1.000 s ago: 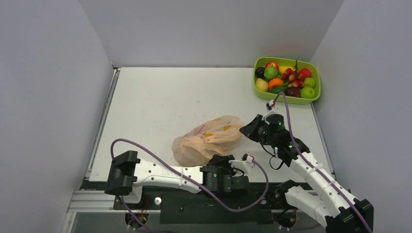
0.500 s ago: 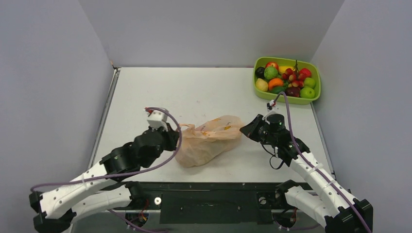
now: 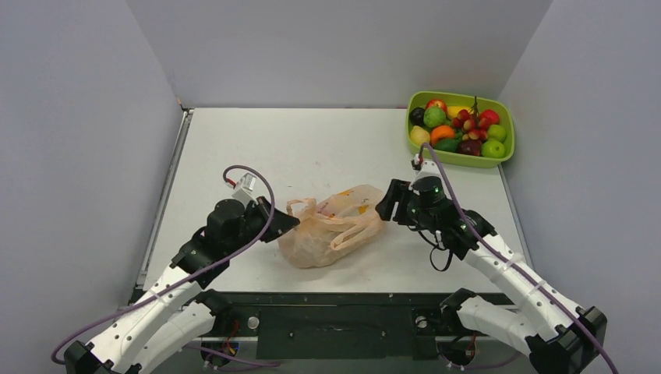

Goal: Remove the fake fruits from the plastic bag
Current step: Untie the plastic bag at the center of the board, then adjust the plastic bag at the center of the board.

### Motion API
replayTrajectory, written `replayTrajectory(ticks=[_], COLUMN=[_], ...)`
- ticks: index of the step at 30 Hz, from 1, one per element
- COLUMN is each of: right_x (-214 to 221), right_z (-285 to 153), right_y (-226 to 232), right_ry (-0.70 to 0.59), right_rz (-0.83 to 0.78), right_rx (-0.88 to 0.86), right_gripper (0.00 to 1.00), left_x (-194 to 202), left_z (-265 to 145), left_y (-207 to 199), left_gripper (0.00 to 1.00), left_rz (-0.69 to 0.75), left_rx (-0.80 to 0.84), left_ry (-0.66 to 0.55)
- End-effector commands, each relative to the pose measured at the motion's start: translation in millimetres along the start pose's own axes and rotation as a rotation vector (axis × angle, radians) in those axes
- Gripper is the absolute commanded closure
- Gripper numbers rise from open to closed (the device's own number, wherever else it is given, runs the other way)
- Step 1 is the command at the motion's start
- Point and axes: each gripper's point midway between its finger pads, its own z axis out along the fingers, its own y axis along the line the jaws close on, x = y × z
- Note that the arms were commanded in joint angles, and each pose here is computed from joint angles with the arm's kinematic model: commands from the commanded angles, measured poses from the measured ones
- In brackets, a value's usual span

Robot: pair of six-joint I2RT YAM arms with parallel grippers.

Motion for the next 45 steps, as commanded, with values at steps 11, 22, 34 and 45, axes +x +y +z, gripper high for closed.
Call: replayTrajectory(ticks=[11, 22, 34, 45], right_x=[1.2, 74.2, 50.2, 24.9], right_z=[-78.3, -54.3, -40.5, -29.0], right_y=[81.9, 122.2, 128.4, 129.4], right_ry=[-0.238, -0.164, -0.331, -0.294], right_rz=[-0.985, -1.578, -1.664, -1.467], right_rx=[0.13, 0.213, 0.549, 0.509], right_gripper=[0.21, 0.2, 0.3, 1.0], left_x=[-10.0, -8.8, -8.3, -9.0], left_z=[-5.9, -7.7, -8.4, -9.7], left_y=[-39.2, -37.0, -37.2, -37.1], left_gripper=[1.0, 1.0, 1.0, 1.0], left_rz=[-0.051, -0.05, -0.053, -0.054], left_rx=[0.166, 0.165, 0.171, 0.167], left_ry=[0.0, 0.01, 0.014, 0.011])
